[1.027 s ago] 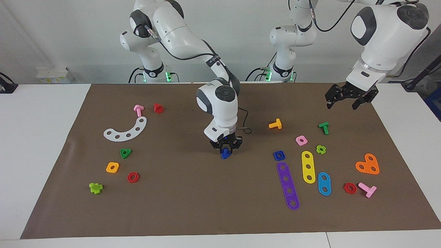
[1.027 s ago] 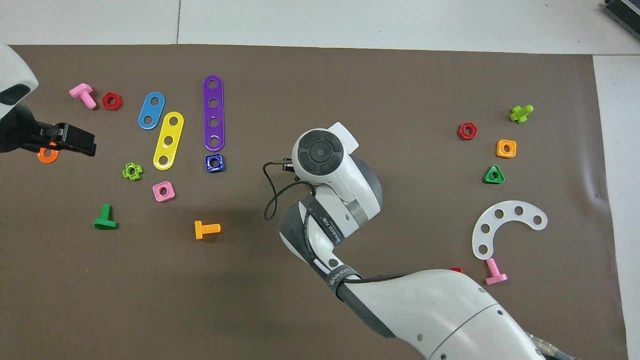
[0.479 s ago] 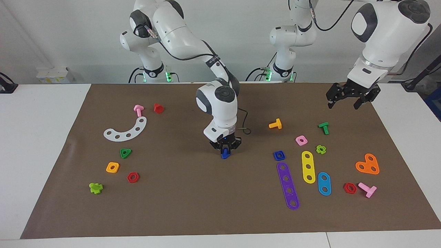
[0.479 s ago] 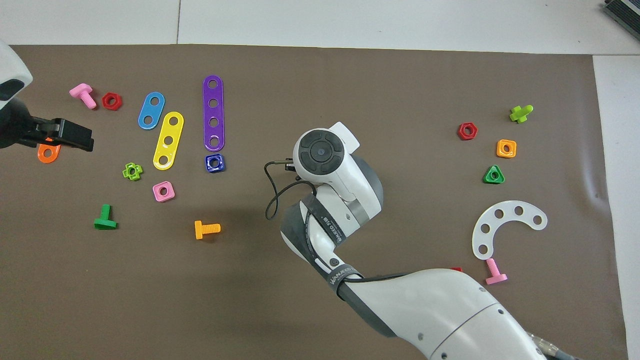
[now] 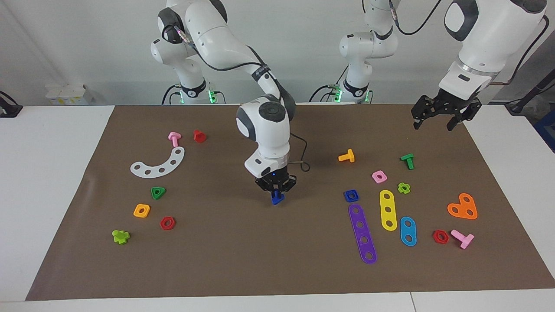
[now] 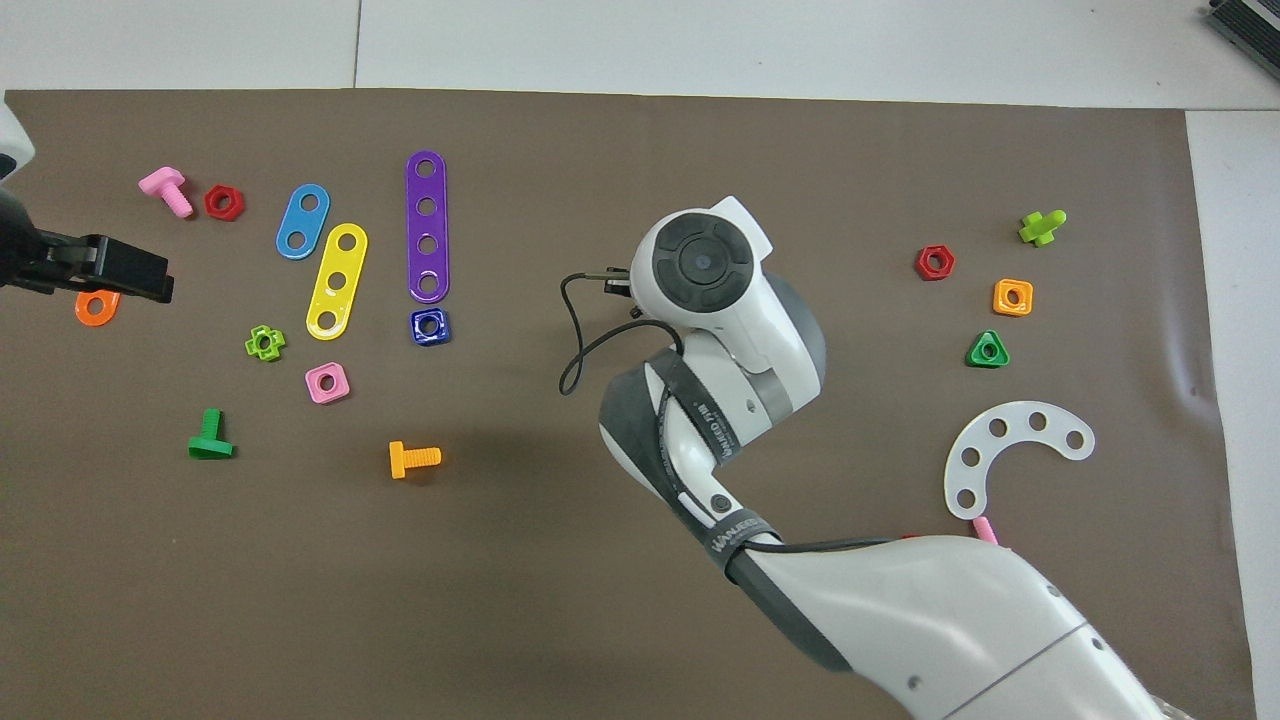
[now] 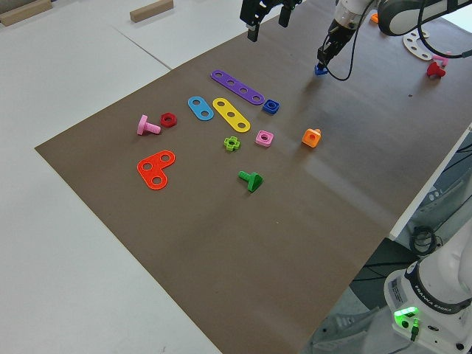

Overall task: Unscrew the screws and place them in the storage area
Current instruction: 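Carry the blue triangle beside the green triangle and release it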

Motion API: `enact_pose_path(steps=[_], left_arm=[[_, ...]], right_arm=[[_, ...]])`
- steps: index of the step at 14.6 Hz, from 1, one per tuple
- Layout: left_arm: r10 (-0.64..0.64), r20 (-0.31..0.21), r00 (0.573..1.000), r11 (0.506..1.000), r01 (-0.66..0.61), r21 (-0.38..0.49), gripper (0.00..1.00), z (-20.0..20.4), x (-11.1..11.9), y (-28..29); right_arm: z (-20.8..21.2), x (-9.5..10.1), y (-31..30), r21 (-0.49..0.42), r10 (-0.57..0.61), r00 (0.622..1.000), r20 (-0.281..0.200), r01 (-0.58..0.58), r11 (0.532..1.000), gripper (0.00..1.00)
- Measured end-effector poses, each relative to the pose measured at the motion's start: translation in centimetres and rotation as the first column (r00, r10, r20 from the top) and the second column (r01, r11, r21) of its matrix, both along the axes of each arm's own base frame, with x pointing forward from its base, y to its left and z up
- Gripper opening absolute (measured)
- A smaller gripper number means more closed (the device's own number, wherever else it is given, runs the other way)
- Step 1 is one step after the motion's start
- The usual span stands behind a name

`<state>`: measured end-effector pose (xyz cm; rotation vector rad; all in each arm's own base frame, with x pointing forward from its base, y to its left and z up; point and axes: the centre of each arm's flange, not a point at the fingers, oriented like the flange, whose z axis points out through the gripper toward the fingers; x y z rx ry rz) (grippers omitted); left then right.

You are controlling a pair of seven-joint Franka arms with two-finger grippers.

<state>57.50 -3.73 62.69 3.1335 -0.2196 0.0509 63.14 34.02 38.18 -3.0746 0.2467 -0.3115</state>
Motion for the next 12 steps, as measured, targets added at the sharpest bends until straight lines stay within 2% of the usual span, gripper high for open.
enact_pose_path(steps=[2,5,8,12], left_arm=[[0.001,0.001,1.0,1.0,-0.001,0.0,1.0,0.1,0.0,0.1],[-0.005,-0.001,1.0,1.0,0.005,0.0,1.0,0.0,-0.1,-0.2],[-0.006,-0.001,1.0,1.0,0.006,0.0,1.0,0.0,-0.1,-0.2],[0.001,0.0,1.0,1.0,-0.001,0.001,1.0,0.0,0.0,0.1]], right_arm=[[4.2,0.7,-5.4,-0.013,-0.007,1.0,0.001,0.007,1.0,0.19],[5.6,-0.5,-15.1,-0.053,0.029,0.999,-0.041,-0.031,0.998,0.19],[3.5,-2.2,-22.4,-0.075,0.052,0.994,-0.095,-0.059,0.995,0.19],[-2.0,-4.5,-28.7,-0.043,0.099,0.99,-0.099,-0.104,0.994,0.19]])
